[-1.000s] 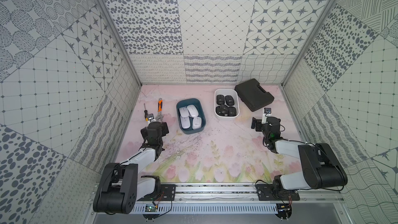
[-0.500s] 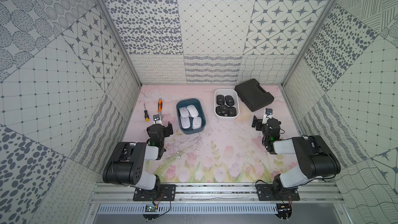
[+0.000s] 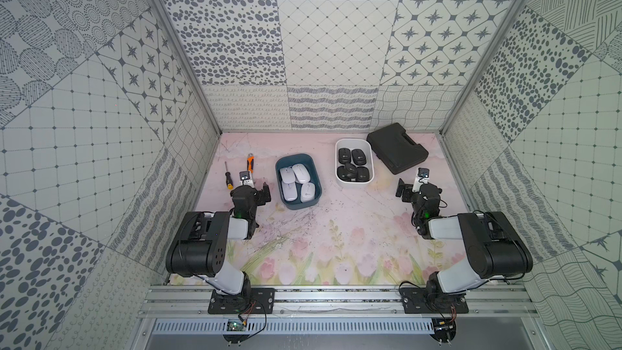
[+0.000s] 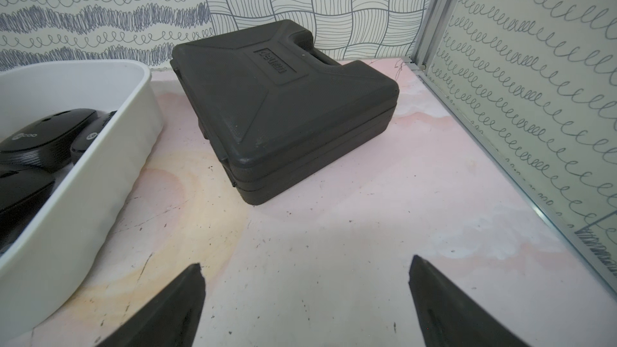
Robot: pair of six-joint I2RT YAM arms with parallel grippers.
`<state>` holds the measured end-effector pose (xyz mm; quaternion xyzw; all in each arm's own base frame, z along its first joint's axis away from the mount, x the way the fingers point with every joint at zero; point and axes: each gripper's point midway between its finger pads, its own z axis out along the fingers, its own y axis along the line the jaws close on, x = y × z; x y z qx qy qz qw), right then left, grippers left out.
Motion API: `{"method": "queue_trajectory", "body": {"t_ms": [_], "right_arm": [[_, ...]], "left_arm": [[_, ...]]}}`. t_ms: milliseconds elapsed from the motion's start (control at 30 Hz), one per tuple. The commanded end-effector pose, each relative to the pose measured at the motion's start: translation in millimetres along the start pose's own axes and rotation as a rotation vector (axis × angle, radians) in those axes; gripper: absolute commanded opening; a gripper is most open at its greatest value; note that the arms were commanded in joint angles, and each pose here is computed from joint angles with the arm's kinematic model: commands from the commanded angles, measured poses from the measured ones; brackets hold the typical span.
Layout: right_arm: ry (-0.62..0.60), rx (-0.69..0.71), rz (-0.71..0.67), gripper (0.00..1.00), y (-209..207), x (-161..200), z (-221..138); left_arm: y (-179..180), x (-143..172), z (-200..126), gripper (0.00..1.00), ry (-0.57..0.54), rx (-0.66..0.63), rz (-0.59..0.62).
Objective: Place the mice by color into the storage box
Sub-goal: Reset both arms
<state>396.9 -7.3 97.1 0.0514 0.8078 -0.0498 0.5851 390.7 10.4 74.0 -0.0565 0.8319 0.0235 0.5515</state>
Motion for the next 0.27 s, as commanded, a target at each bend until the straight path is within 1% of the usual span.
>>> {"method": "queue_trajectory", "body": {"t_ms": [0, 233], "right_arm": [[-0.038, 0.021, 0.027, 0.99, -3.5, -12.0, 0.3], [-0.038, 0.023, 0.029, 0.99, -3.9, -11.9, 0.3]], "left_arm": [[-3.5, -9.5, 1.0, 0.99, -0.03, 0.023, -0.016], [-3.1, -9.8, 1.1, 0.99, -0.033, 0.022, -0.014]]}}
